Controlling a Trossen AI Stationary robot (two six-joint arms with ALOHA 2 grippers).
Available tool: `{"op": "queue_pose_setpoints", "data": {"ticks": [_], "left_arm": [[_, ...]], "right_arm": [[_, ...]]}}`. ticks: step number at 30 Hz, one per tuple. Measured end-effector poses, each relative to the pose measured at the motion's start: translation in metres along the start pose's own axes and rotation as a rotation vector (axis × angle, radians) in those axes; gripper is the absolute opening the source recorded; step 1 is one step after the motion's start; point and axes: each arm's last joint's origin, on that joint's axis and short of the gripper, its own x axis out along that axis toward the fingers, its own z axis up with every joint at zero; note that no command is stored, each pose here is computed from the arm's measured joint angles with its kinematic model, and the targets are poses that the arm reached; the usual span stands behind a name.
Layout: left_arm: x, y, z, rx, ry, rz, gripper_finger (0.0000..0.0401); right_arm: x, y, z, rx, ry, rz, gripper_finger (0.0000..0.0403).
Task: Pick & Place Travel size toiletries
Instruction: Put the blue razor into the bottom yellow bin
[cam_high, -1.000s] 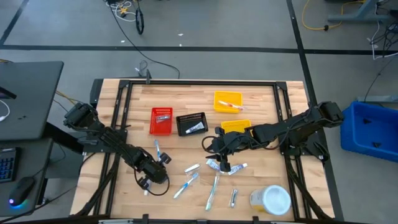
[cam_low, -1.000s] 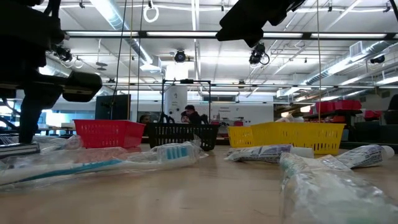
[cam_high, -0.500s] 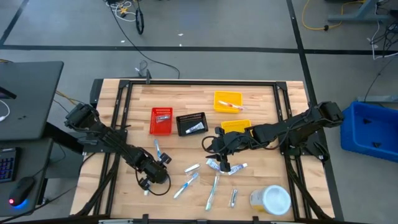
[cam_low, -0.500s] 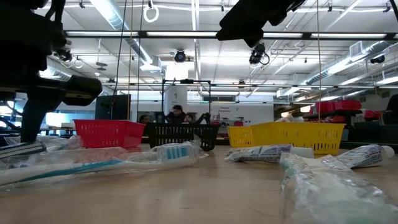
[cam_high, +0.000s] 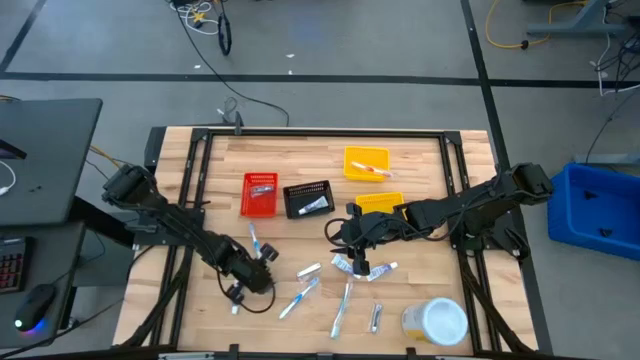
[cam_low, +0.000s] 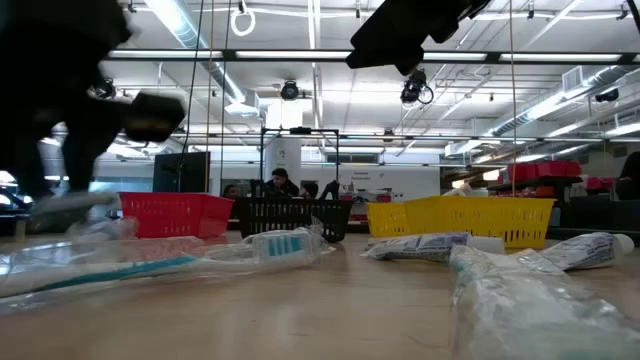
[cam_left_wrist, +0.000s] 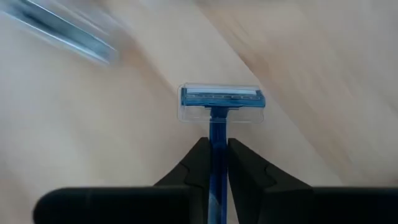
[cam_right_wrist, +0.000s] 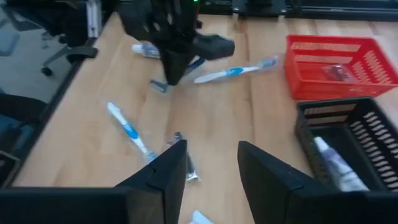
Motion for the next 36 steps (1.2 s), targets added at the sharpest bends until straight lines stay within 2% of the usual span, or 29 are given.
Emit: {"op": "queue_pose_setpoints", "data": {"ticks": [6, 11, 18, 22, 27, 36], "left_arm": [[-0.035, 0.025, 0.017, -0.105, -0.159, 0.079, 0.0037], [-0.065, 0.052, 0.026, -0.246, -0.361, 0.239, 0.0038], [-0.102, 0.078, 0.044, -0.261, -0.705, 0.397, 0.0040], [-0.115, 0.088, 0.050, -0.290, -0.842, 0.468, 0.0040], [-0.119, 0.096, 0.050, -0.300, -0.885, 0.517, 0.0043], [-0.122, 0.102, 0.049, -0.341, -0.892, 0.594, 0.0044]], "right_arm": [[0.000, -0.003, 0.000, -0.038, -0.011, -0.108, 0.0178], [0.000, -0.004, 0.001, -0.032, -0.014, -0.140, 0.0186], [0.000, -0.003, 0.005, -0.022, -0.064, -0.136, 0.0182], [-0.001, -0.005, 0.015, -0.006, -0.161, -0.135, 0.0171], [0.005, -0.010, 0.029, 0.033, -0.323, -0.139, 0.0159], [0.025, -0.020, 0.031, 0.063, -0.418, -0.162, 0.0161]]}}
